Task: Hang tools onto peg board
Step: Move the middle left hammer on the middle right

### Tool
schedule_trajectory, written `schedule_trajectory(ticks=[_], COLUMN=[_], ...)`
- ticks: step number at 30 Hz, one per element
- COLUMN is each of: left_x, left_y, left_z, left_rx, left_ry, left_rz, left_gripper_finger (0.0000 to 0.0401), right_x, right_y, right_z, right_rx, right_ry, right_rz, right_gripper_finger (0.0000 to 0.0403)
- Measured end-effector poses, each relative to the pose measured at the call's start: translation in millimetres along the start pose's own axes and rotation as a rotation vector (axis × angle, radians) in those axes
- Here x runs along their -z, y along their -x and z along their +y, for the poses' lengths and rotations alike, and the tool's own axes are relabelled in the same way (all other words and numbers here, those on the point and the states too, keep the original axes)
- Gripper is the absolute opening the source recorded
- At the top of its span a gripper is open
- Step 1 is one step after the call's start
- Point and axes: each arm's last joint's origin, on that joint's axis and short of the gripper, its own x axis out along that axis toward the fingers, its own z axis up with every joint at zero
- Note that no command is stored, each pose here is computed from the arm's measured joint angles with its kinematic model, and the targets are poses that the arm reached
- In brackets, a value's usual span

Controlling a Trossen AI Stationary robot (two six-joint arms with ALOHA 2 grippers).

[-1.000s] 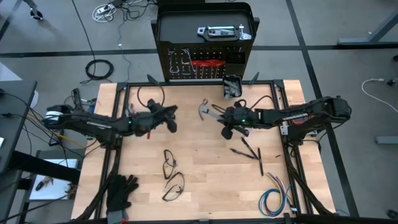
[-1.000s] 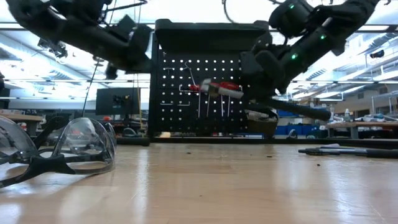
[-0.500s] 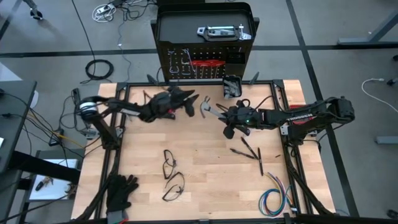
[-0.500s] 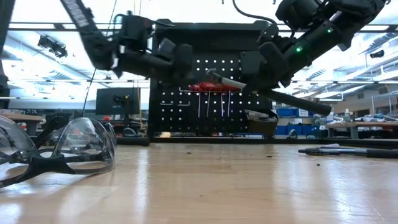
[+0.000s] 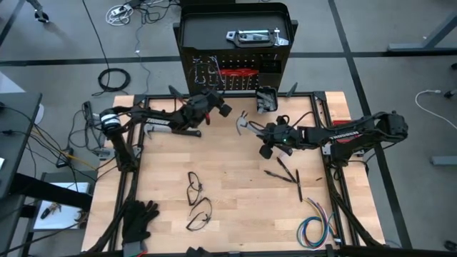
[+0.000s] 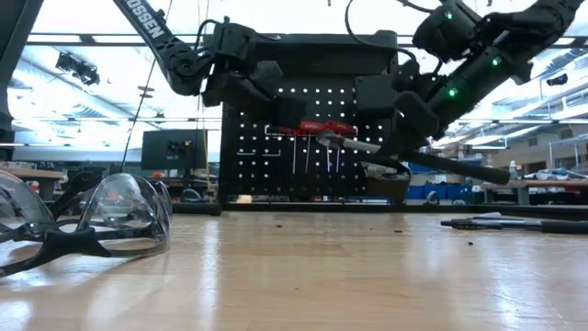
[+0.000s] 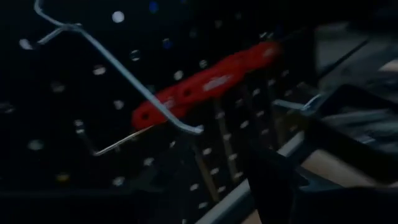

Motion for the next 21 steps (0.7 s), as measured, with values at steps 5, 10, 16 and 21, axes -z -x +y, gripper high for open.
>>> schedule_trajectory(ticks=[5, 10, 16, 21], left_x=[11.3, 22.5, 26.0, 18.3], left_y=[-13.2, -23.0, -23.4, -19.2], left_z=[-12.0, -22.1, -26.4, -30.0], left_rx=[-0.031, -0.075, -0.116, -0.144], left_ry=[-0.212, -0.400, -0.535, -0.671], left_rz=[0.041, 0.064, 0.083, 0.046], left_gripper_finger=[0.0153, 0.0153, 0.0153, 0.0152], right_x=[3.1, -2.2, -4.2, -6.2], right_y=[-4.0, -7.2, -11.7, -14.3], right_z=[-9.1, -18.6, -35.7, -48.0], right_rx=[-0.042, -0.055, -0.069, -0.119], right_ry=[-0.028, -0.011, -0.011, -0.021], right_rz=[0.019, -0.001, 0.005, -0.003], right_gripper_finger=[0.0092, 0.0092, 0.0092, 0.0092])
